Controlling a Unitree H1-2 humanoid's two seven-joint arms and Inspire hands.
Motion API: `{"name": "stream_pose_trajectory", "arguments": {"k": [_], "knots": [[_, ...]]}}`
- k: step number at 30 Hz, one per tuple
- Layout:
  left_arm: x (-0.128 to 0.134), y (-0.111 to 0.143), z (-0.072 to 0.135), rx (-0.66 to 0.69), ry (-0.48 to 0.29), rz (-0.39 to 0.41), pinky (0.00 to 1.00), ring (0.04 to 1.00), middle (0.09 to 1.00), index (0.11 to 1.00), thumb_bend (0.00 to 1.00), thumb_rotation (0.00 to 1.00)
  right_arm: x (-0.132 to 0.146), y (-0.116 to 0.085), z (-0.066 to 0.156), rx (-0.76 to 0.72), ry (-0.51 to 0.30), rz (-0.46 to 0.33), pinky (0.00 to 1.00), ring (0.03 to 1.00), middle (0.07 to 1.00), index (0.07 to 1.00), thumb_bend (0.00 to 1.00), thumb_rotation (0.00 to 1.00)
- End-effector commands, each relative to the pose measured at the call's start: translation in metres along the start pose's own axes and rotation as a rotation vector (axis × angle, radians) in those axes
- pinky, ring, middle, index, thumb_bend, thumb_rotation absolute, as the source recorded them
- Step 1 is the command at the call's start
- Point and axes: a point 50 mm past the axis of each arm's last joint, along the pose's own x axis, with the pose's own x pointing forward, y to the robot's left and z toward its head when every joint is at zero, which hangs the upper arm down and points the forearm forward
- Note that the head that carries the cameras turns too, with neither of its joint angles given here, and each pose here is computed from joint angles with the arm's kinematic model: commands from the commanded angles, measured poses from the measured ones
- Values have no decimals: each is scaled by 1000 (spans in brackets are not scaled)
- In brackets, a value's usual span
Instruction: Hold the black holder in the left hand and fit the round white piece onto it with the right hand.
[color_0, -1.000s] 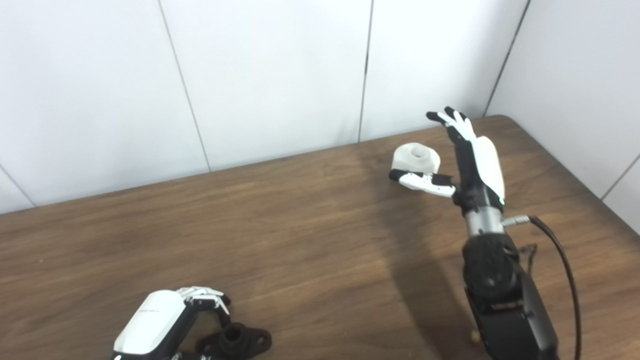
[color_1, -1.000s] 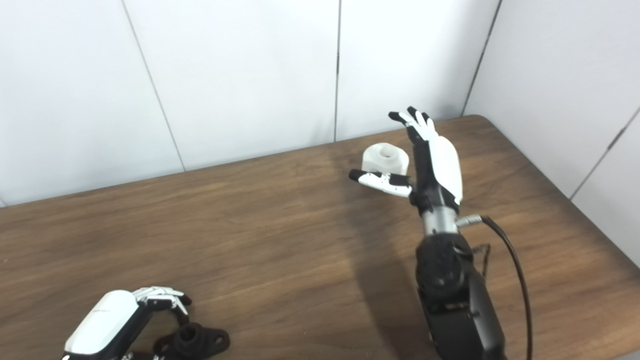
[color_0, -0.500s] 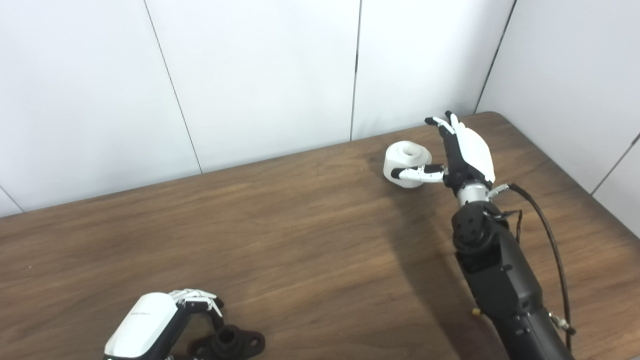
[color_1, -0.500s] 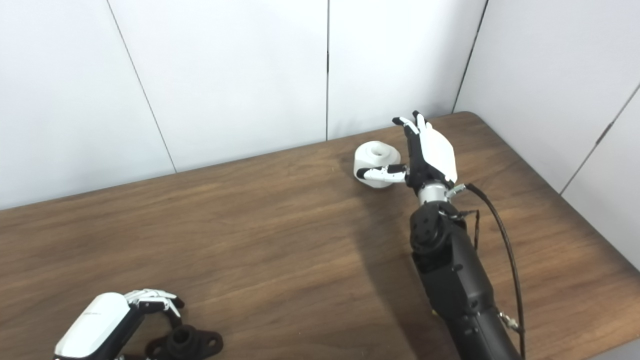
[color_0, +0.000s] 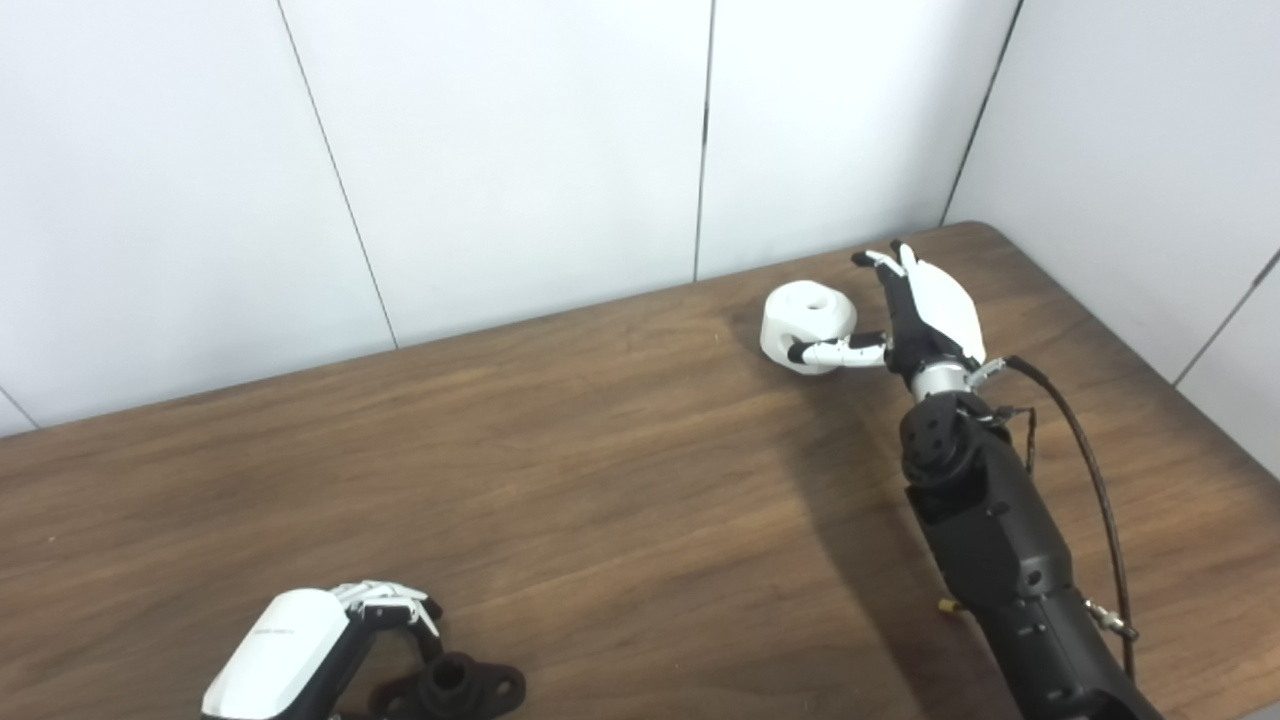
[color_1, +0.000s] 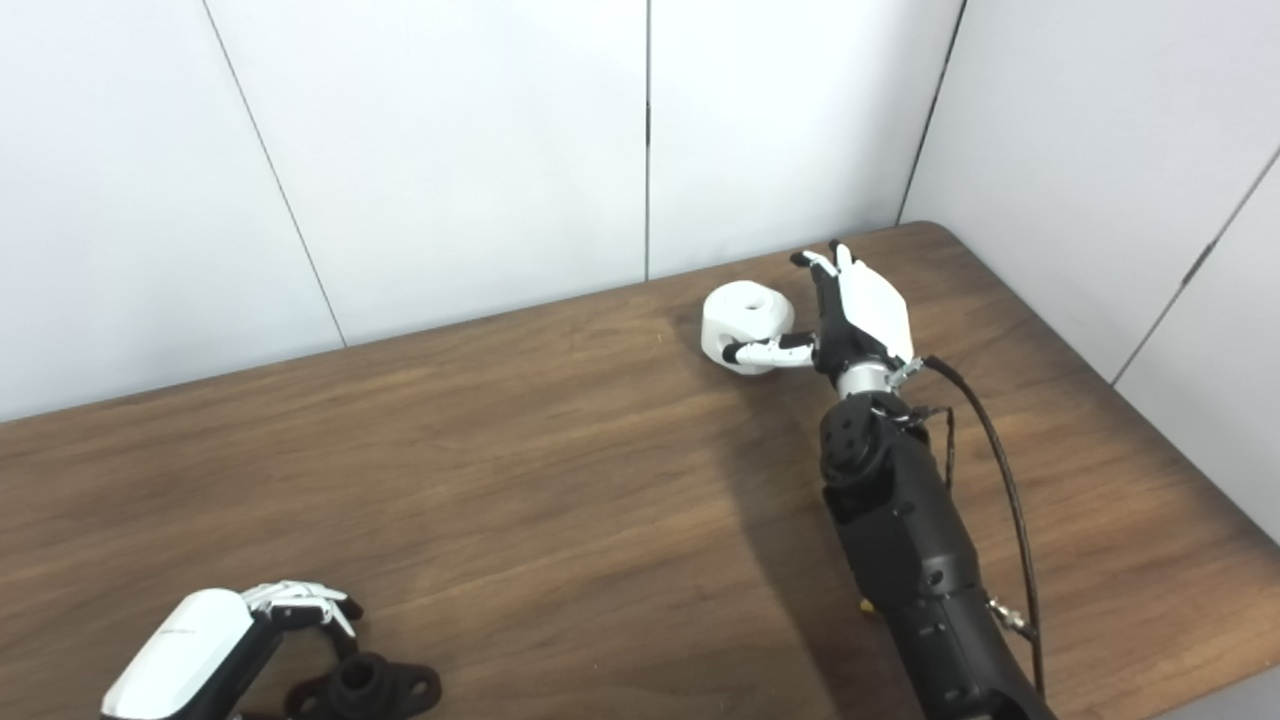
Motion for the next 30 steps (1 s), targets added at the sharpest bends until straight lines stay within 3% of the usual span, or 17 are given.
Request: {"name": "stream_pose_trajectory", "arguments": {"k": [1, 11, 30], "knots": [[-1, 8, -1, 31, 3, 9, 761, 762, 714, 482, 520, 42, 12, -22, 16, 2, -42, -78, 1000, 1000, 1000, 812, 959, 352], [-1, 7, -1, 32, -3, 9, 757, 759, 711, 482, 520, 43, 12, -18, 14, -10, -37, -75, 1000, 1000, 998, 743, 917, 337], [-1, 0, -1, 19, -23, -12, 763, 765, 712, 482, 520, 43, 12, -14, 7, 12, -38, -80, 1000, 1000, 969, 727, 871, 370]]}}
